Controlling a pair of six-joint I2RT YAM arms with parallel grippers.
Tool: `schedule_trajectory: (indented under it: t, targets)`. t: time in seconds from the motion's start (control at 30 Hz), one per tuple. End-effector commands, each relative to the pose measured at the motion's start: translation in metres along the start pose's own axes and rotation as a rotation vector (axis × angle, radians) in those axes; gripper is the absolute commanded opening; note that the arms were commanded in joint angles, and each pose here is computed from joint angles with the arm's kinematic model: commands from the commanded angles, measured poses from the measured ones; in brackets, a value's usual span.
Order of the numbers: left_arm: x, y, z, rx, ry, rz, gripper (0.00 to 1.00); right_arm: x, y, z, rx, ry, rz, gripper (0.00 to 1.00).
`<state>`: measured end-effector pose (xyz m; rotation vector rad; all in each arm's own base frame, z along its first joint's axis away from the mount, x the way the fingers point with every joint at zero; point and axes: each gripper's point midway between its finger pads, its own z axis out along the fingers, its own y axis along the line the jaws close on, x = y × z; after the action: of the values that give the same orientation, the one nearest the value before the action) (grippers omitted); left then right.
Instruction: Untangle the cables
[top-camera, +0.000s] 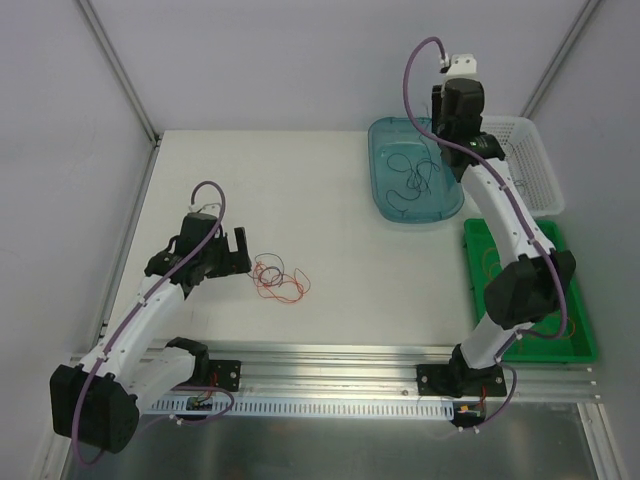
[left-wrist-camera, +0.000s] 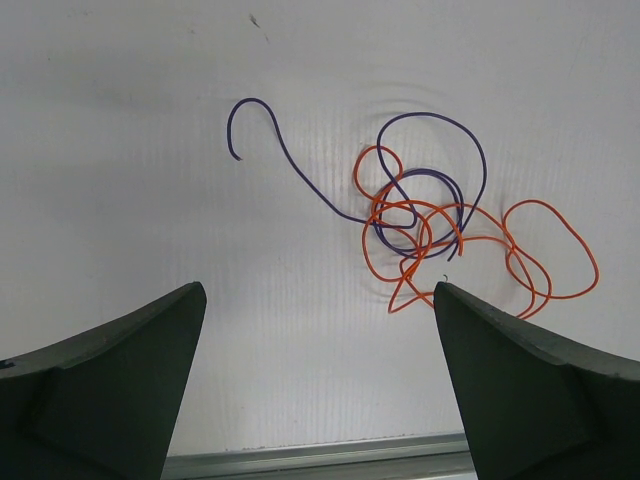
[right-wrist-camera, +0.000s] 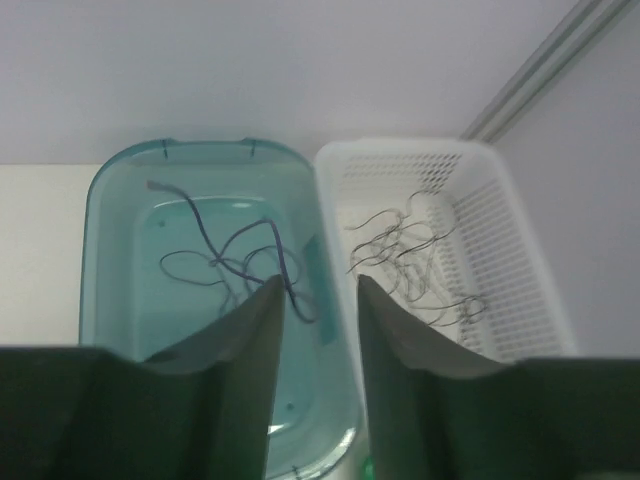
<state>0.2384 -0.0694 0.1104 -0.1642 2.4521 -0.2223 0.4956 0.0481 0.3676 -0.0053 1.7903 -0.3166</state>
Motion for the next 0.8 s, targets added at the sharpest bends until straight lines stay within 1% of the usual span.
schedule_trajectory:
  t: [0.0, 0.03, 0.1, 0.13, 0.2, 0.27, 0.3, 0.4, 0.5, 0.53, 0.57, 0.6, 0.67, 0.7, 0.77]
  targets:
    - [-0.008, 0.000, 0.000, 0.001, -0.014, 0.023, 0.99, 0.033, 0.024, 0.026, -0.048, 0.069, 0.023, 0.49]
    - [-0.009, 0.000, 0.000, 0.002, -0.015, 0.023, 0.99, 0.048, 0.033, 0.028, -0.074, 0.114, 0.035, 0.58]
    - [-0.007, 0.000, 0.000, 0.002, -0.010, 0.021, 0.99, 0.061, 0.046, 0.023, -0.133, 0.150, 0.057, 0.64]
    - [-0.006, -0.001, 0.000, 0.010, -0.009, 0.018, 0.99, 0.059, 0.058, 0.013, -0.206, 0.152, 0.086, 0.66]
    - [-0.007, -0.003, 0.000, 0.021, -0.006, 0.016, 0.99, 0.068, 0.086, -0.007, -0.335, 0.182, 0.090, 0.67]
    - [-0.007, -0.007, -0.001, 0.038, -0.001, 0.013, 0.99, 0.069, 0.104, -0.031, -0.438, 0.193, 0.096, 0.67]
    - [-0.006, -0.007, 0.000, 0.037, 0.001, 0.013, 0.99, 0.079, 0.129, -0.049, -0.550, 0.223, 0.089, 0.68]
    - [-0.003, -0.014, -0.001, 0.077, 0.018, 0.011, 0.99, 0.100, 0.180, -0.098, -0.790, 0.304, 0.080, 0.68]
    - [0.000, -0.017, -0.001, 0.100, 0.030, 0.011, 0.99, 0.131, 0.224, -0.140, -0.960, 0.412, 0.067, 0.68]
    - [0.000, -0.018, -0.001, 0.106, 0.032, 0.012, 0.99, 0.136, 0.235, -0.149, -0.997, 0.432, 0.080, 0.68]
    - [0.002, -0.020, 0.000, 0.116, 0.042, 0.013, 0.99, 0.146, 0.253, -0.164, -1.043, 0.483, 0.119, 0.68]
    - [0.002, -0.022, 0.000, 0.125, 0.044, 0.012, 0.99, 0.155, 0.264, -0.169, -1.067, 0.493, 0.133, 0.67]
    - [0.005, -0.026, 0.001, 0.147, 0.065, 0.011, 0.99, 0.167, 0.286, -0.188, -1.114, 0.527, 0.125, 0.67]
    - [0.007, -0.026, 0.002, 0.151, 0.074, 0.008, 0.98, 0.174, 0.297, -0.189, -1.120, 0.533, 0.121, 0.66]
    - [0.009, -0.030, 0.003, 0.171, 0.091, 0.004, 0.97, 0.185, 0.318, -0.203, -1.154, 0.571, 0.129, 0.65]
